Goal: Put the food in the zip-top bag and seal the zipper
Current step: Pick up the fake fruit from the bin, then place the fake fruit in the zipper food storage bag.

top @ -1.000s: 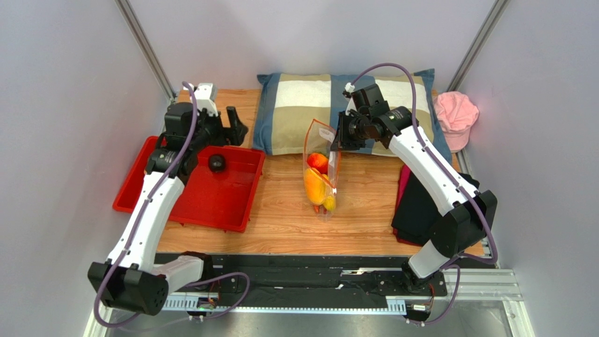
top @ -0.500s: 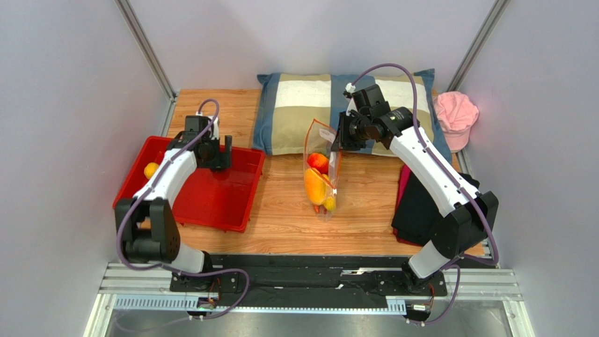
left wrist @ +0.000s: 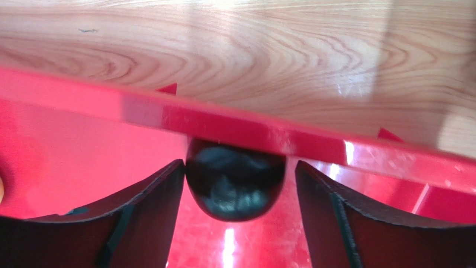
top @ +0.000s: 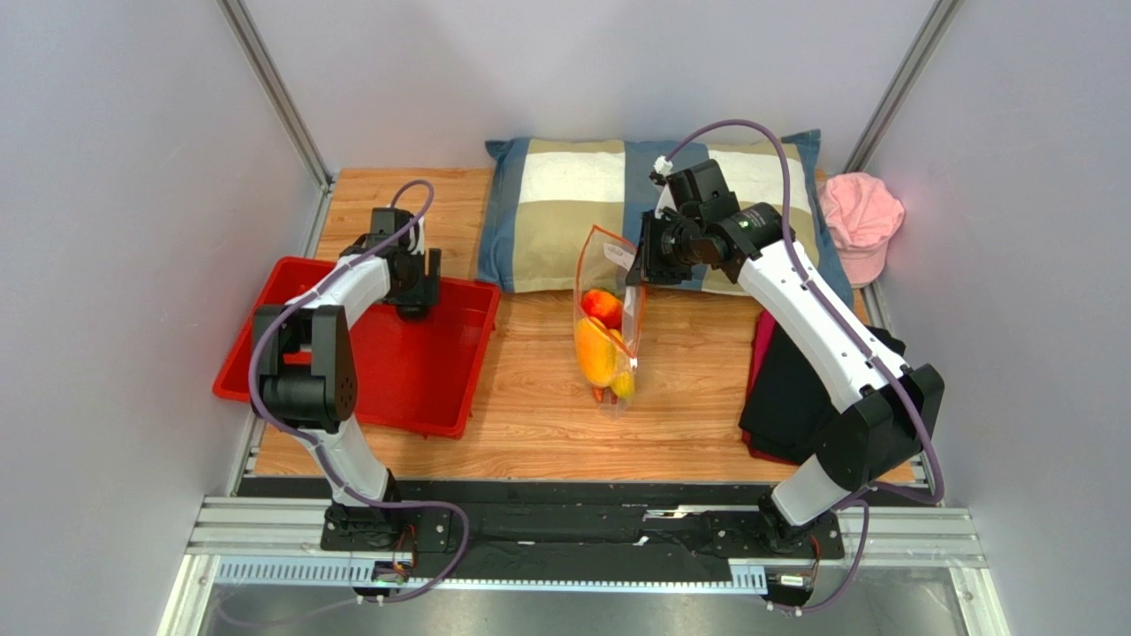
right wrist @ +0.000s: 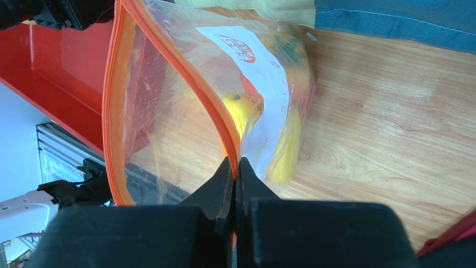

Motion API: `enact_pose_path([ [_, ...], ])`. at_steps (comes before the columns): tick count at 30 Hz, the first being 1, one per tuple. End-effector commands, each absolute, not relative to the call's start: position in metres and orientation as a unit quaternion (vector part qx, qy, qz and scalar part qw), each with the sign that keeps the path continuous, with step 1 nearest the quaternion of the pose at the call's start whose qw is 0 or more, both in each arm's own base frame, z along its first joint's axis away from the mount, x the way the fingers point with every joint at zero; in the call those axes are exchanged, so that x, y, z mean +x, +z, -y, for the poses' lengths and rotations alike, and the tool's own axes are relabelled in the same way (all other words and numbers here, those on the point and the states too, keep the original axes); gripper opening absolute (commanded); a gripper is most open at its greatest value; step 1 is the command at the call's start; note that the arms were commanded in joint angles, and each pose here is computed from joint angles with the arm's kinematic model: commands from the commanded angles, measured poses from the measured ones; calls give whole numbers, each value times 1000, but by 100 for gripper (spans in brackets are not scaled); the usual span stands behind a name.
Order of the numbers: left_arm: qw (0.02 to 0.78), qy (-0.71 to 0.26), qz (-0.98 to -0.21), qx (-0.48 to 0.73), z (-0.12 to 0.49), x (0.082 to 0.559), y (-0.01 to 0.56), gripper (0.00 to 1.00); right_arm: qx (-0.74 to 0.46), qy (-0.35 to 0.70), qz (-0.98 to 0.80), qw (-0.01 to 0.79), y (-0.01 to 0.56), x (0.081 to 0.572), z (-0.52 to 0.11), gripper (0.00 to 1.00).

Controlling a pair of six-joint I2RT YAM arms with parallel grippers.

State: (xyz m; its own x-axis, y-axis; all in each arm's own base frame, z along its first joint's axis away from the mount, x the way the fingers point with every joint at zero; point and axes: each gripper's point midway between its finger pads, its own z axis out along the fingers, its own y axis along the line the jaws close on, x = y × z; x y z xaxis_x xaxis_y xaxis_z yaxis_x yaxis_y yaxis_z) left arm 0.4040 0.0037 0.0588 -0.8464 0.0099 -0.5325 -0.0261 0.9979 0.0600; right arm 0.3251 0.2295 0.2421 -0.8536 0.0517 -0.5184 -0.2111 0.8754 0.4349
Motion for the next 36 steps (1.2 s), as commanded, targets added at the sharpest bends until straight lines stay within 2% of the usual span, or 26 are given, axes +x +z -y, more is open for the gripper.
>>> enact_pose_path([
  [1, 295, 47, -954, -5, -10, 421, 64, 77, -48, 256, -918, 299, 261, 330, -229, 0],
  [10, 297, 44, -954, 10, -9, 415, 64, 61, -48, 260, -919, 293, 259, 335, -235, 0],
  [14, 292, 22, -956, 12, -1, 412, 71, 43, -48, 261, -920, 288, 256, 334, -235, 0],
  [15, 309, 11, -951, 11, 3, 412, 88, 36, -46, 261, -920, 290, 257, 335, -235, 0],
  [16, 322, -19, -946, 13, 14, 412, 101, 34, -47, 262, -919, 290, 258, 335, -236, 0],
  [20, 424, -109, -897, 64, 70, 402, 203, 34, -48, 261, -920, 288, 256, 335, -236, 0],
  [24, 531, -230, -804, 135, 151, 373, 336, 38, -48, 262, -921, 284, 253, 337, -238, 0],
  [27, 541, -293, -766, 187, 205, 348, 378, 38, -48, 264, -920, 285, 255, 341, -240, 0],
  [31, 529, -328, -749, 226, 259, 329, 389, 43, -46, 267, -920, 284, 255, 345, -243, 0],
  [36, 483, -347, -755, 276, 312, 310, 361, 52, -45, 263, -920, 287, 256, 346, -242, 0],
])
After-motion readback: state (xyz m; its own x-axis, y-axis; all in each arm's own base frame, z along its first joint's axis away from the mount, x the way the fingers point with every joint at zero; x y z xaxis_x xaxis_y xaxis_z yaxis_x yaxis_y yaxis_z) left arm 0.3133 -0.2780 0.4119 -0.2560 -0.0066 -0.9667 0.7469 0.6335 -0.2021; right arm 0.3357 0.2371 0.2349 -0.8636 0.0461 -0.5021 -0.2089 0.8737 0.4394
